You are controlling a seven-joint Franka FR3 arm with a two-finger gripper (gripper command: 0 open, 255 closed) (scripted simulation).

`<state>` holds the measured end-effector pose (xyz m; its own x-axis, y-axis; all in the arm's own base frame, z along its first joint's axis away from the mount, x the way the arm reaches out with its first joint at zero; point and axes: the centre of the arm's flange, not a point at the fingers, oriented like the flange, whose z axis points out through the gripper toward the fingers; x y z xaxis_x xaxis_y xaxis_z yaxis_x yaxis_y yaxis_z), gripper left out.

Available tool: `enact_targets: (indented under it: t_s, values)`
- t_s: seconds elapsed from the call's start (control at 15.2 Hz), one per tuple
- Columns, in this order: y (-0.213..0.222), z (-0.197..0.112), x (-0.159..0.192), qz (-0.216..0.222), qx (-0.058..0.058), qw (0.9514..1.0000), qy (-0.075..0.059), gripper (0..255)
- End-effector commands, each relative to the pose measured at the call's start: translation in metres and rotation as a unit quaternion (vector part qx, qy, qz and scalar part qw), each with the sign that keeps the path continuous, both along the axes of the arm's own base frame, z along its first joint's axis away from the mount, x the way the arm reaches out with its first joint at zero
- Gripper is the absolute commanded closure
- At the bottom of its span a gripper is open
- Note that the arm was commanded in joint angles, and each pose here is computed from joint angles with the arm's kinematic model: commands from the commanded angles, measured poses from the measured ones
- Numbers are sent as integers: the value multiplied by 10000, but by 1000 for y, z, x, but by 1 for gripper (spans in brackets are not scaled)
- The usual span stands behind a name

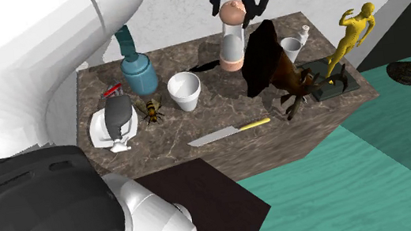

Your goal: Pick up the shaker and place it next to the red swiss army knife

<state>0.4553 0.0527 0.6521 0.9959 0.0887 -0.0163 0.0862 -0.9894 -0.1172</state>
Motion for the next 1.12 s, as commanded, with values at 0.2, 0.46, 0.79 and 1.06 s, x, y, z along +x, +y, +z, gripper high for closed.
enact_targets:
  t_s: [0.2,0.46,0.79,1.06]
  values:
    - [60,3,2,-1,0,10000,1,255]
    - [113,4,4,-1,0,10000,1,255]
    - [179,4,5,-1,0,10000,1,255]
    - [232,4,7,-1,0,10000,1,255]
